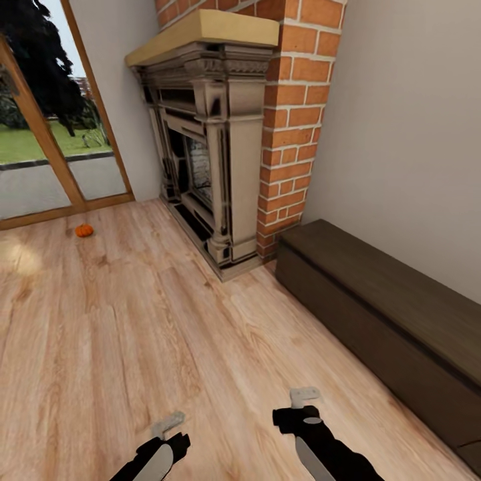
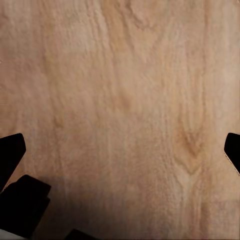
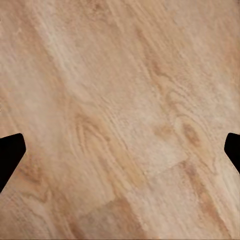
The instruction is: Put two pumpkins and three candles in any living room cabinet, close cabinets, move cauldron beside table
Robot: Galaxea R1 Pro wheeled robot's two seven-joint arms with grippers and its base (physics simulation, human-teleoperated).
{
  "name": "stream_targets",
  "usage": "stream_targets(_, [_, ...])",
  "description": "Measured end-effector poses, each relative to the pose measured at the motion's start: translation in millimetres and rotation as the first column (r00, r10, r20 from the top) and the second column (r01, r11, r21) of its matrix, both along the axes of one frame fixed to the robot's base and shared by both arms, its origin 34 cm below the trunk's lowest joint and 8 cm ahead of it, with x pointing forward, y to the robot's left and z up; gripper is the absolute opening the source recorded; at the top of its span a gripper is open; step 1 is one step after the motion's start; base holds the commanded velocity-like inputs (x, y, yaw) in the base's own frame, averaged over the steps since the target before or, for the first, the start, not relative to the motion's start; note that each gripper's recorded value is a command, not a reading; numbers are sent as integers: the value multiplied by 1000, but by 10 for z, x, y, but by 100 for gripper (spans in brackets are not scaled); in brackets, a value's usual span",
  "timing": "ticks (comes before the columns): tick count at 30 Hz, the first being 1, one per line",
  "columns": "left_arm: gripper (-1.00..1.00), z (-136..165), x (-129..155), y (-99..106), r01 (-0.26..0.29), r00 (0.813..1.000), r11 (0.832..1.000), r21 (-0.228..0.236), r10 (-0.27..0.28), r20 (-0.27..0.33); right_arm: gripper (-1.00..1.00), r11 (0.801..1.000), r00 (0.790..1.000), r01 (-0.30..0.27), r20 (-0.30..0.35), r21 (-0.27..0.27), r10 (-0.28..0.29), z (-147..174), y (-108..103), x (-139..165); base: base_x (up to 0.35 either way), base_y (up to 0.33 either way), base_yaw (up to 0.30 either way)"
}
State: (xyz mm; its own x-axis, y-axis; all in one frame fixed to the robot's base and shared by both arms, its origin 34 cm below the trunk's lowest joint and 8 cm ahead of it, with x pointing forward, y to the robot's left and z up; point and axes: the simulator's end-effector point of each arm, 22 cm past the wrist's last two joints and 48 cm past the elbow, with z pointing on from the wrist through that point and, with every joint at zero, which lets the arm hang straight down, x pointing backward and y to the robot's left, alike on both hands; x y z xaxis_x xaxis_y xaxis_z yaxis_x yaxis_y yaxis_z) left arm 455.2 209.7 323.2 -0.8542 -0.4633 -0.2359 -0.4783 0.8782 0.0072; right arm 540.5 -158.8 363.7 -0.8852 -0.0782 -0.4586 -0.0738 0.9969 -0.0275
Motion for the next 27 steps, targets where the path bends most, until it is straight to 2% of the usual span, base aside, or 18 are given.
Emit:
stream_targets(3, [100,-13,10,-3,-6,1000,1000,-14,6,5,100,1000,1000,-2,0,0,2,-2,6,-3,338,0,19])
stream_targets(6, [100,-14,72,-65,-6,1000,998,-57,7,29,100,1000,1000,-3,-1,-1,3,-3,5,-7,338,5,6])
stream_targets(8, [100,-22,79,-71,-7,999,998,-67,9,33,100,1000,1000,-3,-1,-1,3,-4,5,-7,338,57,2])
stream_targets(17, [100,-38,68,-66,-11,999,997,-73,14,31,100,1000,1000,-4,0,0,4,-3,9,-6,319,159,0])
stream_targets(27, [100,-41,64,-64,-12,999,997,-73,14,30,100,1000,1000,-4,-2,0,4,-7,7,-9,256,246,0])
